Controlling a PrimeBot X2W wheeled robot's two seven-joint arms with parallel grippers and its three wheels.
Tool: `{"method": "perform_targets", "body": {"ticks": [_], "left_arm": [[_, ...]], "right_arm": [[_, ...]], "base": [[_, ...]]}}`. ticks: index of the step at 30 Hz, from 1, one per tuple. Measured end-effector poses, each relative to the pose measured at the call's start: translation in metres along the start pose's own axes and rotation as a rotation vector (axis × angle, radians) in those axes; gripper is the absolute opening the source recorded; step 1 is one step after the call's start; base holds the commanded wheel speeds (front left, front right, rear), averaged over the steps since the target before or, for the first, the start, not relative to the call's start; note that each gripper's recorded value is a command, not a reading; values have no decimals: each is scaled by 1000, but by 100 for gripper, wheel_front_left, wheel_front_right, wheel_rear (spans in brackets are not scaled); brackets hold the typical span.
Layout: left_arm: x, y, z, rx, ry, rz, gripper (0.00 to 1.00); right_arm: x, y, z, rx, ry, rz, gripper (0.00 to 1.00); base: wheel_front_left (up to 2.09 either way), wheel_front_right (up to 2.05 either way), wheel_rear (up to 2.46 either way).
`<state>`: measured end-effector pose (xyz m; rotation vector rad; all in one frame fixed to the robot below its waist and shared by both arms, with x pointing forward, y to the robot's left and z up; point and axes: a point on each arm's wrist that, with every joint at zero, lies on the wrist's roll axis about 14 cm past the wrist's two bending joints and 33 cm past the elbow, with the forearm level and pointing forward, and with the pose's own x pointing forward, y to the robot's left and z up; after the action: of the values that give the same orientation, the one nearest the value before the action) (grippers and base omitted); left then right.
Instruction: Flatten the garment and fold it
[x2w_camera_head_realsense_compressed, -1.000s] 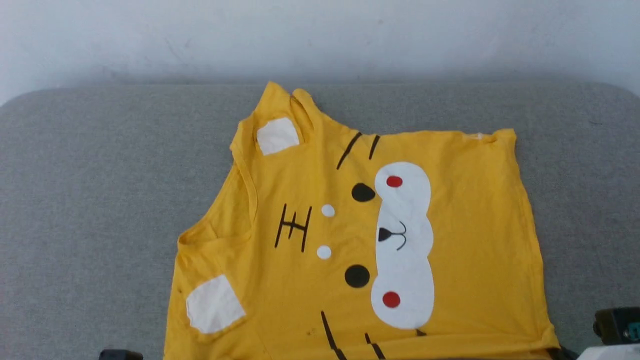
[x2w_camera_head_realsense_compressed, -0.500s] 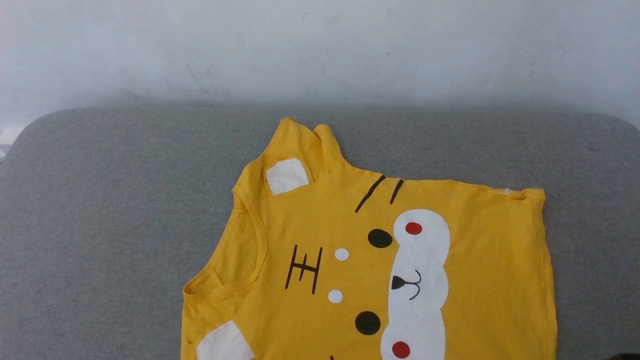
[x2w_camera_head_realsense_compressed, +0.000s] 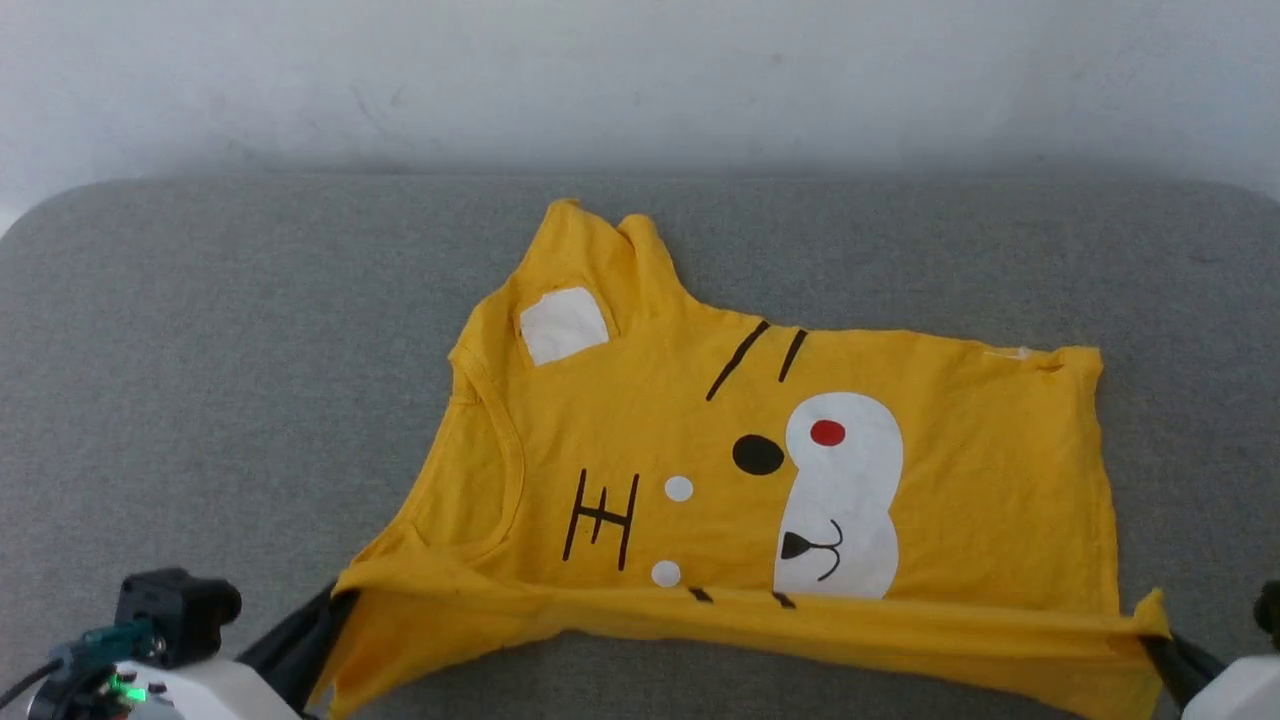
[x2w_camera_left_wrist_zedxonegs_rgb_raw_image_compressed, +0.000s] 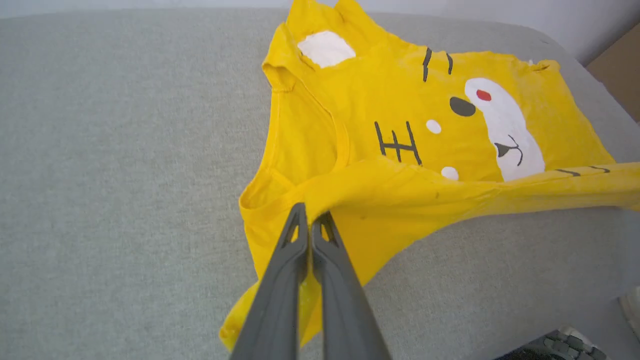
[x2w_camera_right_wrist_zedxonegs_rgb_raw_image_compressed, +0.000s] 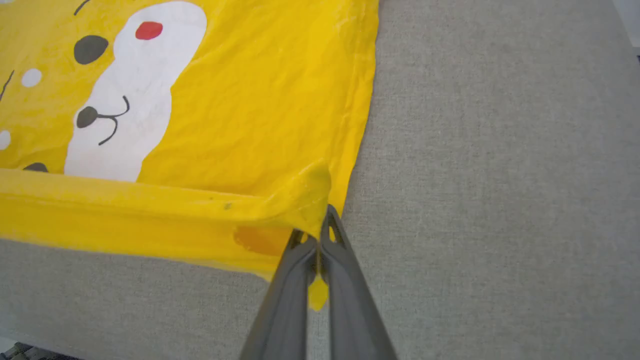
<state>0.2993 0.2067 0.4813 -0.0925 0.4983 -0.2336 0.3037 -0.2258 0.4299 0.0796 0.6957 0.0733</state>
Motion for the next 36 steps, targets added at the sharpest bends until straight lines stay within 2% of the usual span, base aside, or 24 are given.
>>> {"method": "perform_targets", "body": {"ticks": [4,9,13,22,23,25,26,27,28,36], "left_arm": [[27,5,26,104,-54,-34,0],[66,5,45,190,-88,-82,0],[97,5,47,201,-100,-113,0],[142,7,-16,159,86,-144,0],[144,8,-21,153,98,-143,9],[148,11,-24,146,110,-132,45],[149,12,-23,145,110,-133,83],[150,13,-23,137,108,-130,100],[150,13,-23,127,104,-127,100],[143,15,-1,-2,-9,-78,100]], "right_arm": [[18,0,26,-43,-54,-3,0],[43,-2,38,-68,-45,-8,0],[64,-6,37,-88,-7,-15,0],[100,-3,5,-77,134,3,0],[103,-2,4,-77,138,6,0],[106,-2,5,-71,141,7,6],[107,-2,5,-67,143,9,6],[107,-2,5,-68,145,10,83],[107,-2,6,-67,144,10,100],[94,6,11,-18,151,41,100]], "base": [[0,0,0],[0,0,0],[0,0,0],[0,0,0],[0,0,0],[0,0,0],[0,0,0],[0,0,0],[0,0,0],[0,0,0]]}}
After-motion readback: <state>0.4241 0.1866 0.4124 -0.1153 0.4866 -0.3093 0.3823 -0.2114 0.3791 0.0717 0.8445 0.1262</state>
